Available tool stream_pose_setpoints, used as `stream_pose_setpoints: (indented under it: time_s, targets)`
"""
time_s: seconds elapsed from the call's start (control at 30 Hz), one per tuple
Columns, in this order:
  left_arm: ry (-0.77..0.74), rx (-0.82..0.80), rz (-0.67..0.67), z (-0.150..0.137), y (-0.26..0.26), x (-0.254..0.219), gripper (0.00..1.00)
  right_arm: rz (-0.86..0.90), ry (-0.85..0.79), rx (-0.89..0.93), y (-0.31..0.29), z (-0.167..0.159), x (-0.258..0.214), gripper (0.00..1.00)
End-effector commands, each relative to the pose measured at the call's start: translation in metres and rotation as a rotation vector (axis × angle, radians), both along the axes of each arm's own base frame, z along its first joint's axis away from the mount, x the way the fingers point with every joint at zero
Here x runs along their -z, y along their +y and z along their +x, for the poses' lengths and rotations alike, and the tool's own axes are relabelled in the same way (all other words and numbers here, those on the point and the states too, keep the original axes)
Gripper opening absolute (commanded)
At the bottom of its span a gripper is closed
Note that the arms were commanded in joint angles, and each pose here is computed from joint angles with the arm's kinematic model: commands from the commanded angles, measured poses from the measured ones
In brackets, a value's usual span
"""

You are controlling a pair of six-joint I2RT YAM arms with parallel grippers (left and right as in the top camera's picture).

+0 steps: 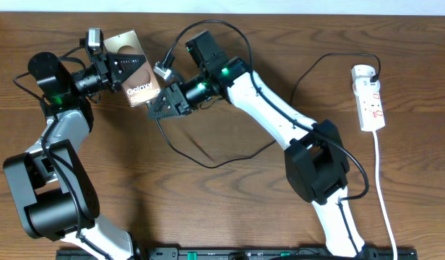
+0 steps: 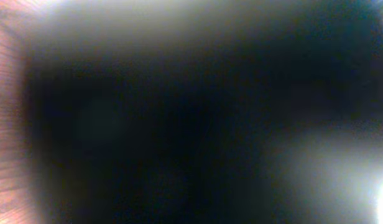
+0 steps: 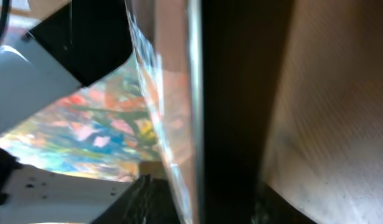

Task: Plug charger to phone and switch on socket

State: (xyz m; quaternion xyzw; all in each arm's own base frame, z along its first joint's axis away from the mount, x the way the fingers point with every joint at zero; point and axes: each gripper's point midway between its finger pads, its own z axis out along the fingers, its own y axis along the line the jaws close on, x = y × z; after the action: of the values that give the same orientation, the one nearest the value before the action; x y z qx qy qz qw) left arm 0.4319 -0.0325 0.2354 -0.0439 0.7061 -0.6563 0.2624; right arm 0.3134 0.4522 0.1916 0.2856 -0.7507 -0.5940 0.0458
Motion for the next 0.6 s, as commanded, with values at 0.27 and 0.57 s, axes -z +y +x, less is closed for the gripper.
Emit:
stream_pose_setpoints:
  time_s: [0.27, 0.57]
  targets:
    - [-0.028, 0.013, 0.009, -0.001, 0.000, -0.009, 0.07, 0.006, -0.065, 0.004, 0.002, 0.004, 0.002, 0.01]
    - [-0.029, 0.043, 0.010, -0.006, -0.003, -0.009, 0.07, 0.032, -0.093, 0.037, -0.004, 0.022, -0.003, 0.01]
